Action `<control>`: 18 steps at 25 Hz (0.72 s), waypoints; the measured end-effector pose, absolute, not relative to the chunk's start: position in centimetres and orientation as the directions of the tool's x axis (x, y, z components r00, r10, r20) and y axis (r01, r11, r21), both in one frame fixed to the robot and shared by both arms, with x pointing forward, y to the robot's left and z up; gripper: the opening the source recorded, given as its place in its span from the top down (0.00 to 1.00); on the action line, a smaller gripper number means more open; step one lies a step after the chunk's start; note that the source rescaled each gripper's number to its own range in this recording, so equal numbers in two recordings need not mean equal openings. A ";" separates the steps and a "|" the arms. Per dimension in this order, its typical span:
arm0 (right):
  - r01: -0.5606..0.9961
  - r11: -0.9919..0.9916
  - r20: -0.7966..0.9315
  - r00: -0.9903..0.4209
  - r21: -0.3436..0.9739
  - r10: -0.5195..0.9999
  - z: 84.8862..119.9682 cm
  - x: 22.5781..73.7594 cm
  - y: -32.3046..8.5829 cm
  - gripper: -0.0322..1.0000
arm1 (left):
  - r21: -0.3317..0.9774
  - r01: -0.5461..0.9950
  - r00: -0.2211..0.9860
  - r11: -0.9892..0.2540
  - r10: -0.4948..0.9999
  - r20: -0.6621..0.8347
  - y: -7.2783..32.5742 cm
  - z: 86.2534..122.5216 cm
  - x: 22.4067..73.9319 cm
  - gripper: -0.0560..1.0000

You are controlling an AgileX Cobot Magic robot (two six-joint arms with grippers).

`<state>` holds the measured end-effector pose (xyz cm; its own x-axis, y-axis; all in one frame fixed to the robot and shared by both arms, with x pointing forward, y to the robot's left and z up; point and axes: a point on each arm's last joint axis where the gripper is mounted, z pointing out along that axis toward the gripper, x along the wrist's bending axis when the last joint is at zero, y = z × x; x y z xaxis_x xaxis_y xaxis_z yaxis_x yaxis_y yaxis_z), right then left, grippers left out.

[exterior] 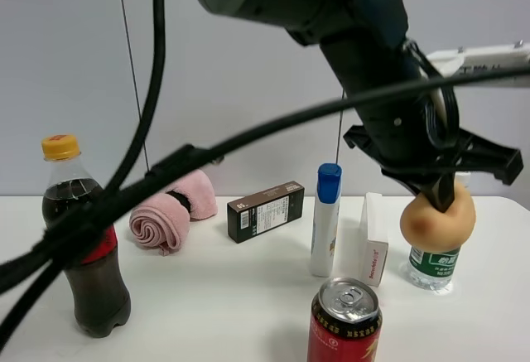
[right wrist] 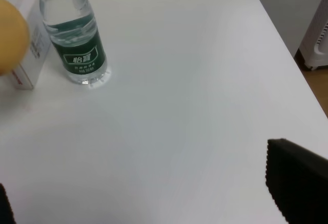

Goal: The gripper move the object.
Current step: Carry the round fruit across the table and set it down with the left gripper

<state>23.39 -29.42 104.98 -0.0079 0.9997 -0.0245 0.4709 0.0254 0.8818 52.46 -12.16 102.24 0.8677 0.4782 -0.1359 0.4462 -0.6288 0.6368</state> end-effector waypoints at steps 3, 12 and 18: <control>0.471 0.025 -0.025 -0.008 0.882 1.000 105.0 23.4 -29.4 0.00 | 0.594 0.442 0.880 -0.672 0.453 -0.143 -11.4 104.6 51.6 0.94; 0.471 0.025 -0.025 -0.008 0.882 1.000 105.0 23.4 -29.4 0.00 | 0.455 0.454 0.855 -0.766 0.518 0.020 -6.0 110.1 50.9 0.94; 0.471 0.025 -0.025 -0.008 0.882 1.000 105.0 23.4 -29.4 0.00 | 0.475 0.526 0.762 -0.705 0.639 0.104 -1.2 111.8 54.9 0.94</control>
<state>23.39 -29.42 104.98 -0.0079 0.9997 -0.0245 0.4709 0.0254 0.8818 54.86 -1.23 111.78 0.7621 0.6390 0.1042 0.5265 -0.7054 0.4746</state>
